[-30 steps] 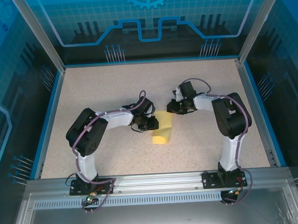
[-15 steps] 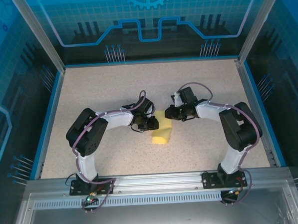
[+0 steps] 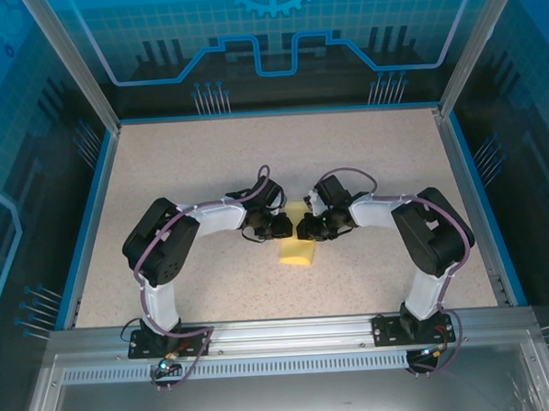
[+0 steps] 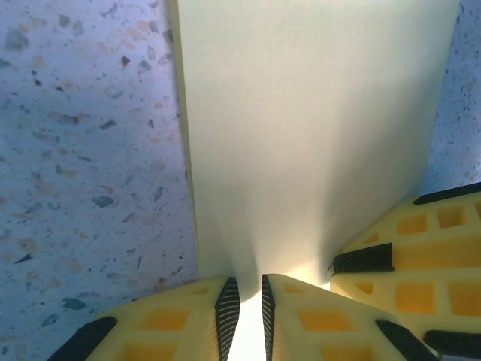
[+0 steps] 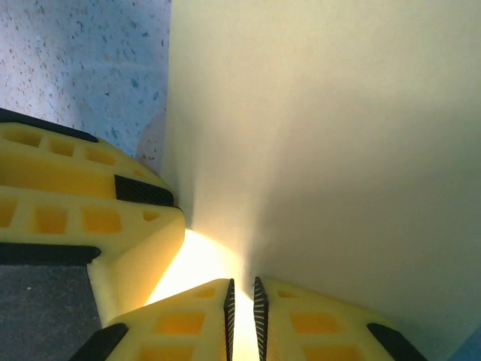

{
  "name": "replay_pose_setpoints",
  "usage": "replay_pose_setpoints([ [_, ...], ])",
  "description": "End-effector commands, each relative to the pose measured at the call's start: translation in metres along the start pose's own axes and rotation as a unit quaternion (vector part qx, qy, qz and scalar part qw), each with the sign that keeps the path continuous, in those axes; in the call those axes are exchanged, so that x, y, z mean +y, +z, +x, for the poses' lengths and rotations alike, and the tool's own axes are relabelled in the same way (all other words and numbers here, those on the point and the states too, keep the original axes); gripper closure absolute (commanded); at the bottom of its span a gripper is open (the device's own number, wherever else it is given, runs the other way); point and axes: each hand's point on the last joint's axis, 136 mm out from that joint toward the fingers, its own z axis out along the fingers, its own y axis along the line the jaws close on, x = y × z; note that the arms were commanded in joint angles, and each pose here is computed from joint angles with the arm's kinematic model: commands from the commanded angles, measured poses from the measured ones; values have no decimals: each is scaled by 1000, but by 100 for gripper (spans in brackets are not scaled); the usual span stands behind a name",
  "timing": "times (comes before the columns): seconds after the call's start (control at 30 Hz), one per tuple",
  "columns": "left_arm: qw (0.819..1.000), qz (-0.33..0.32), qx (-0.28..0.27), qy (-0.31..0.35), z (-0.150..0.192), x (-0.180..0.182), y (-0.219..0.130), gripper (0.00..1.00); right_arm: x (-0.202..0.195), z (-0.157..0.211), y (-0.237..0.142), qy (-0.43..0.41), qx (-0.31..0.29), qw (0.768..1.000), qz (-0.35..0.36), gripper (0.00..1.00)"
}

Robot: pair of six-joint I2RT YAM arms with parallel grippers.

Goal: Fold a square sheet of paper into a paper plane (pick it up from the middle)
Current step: Fold the square sheet of paper in half at the center of the table.

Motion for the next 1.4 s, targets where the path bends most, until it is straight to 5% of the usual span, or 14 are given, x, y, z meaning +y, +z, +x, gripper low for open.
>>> replay_pose_setpoints([
  [0.0, 989, -124, 79, -25, 49, 69, 22, 77, -16, 23, 4, 6, 44, 999, 27, 82],
  [0.73, 986, -137, 92, -23, 52, 74, 25, 77, -34, 81, -13, 10, 66, 997, 29, 80],
  [1.07, 987, -131, 93, -20, 50, 71, 26, 77, 21, 48, -32, -10, 3, 999, -42, 81],
  [1.37, 987, -130, 94, -18, 51, 72, 28, 77, 14, 56, -6, -8, 31, 999, -29, 81],
])
